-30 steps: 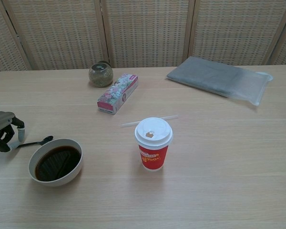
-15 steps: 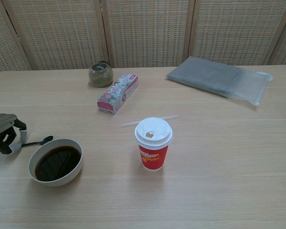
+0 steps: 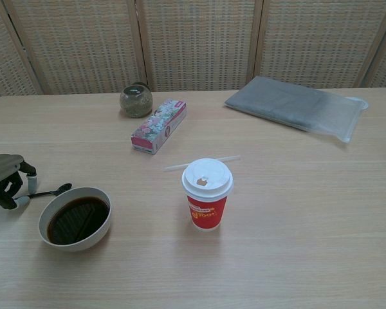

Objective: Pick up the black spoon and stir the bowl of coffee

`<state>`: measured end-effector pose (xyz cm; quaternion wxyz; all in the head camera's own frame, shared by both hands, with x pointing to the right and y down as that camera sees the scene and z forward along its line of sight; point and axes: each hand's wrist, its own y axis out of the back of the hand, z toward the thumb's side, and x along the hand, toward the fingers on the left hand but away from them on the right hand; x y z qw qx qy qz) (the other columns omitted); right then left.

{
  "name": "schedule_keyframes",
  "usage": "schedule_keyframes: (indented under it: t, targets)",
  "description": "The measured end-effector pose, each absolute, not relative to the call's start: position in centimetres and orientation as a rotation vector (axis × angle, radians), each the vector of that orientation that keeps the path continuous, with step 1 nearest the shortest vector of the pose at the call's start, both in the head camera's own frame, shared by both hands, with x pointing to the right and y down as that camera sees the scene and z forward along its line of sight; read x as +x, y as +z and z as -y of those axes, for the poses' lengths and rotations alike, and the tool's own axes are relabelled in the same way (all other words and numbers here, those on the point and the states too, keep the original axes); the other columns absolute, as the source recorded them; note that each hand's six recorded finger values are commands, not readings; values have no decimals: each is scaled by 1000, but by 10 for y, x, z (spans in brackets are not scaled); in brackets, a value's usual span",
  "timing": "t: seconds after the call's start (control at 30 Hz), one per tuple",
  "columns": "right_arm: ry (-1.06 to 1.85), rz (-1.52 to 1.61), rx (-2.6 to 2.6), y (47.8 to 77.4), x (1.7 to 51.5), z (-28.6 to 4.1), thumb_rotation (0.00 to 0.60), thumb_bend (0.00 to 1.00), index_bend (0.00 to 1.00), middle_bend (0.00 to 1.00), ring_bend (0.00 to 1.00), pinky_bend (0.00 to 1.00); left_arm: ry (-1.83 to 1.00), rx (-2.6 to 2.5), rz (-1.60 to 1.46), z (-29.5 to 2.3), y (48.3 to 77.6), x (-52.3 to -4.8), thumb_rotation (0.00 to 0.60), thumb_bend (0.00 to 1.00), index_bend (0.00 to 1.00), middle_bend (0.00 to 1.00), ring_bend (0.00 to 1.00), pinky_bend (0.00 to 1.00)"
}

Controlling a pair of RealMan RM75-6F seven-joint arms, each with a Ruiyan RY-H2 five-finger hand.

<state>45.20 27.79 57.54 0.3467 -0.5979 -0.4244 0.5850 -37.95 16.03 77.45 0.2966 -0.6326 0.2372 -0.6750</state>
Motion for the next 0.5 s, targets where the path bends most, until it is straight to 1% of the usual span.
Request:
schedule_keyframes:
  t: [0.5]
  targets:
    - [1525,1105,-1544,574,455,-279,600,383,368,277,108,192,-1799,-1683,-628,-161,777,-377,600,411,481,786,732,698]
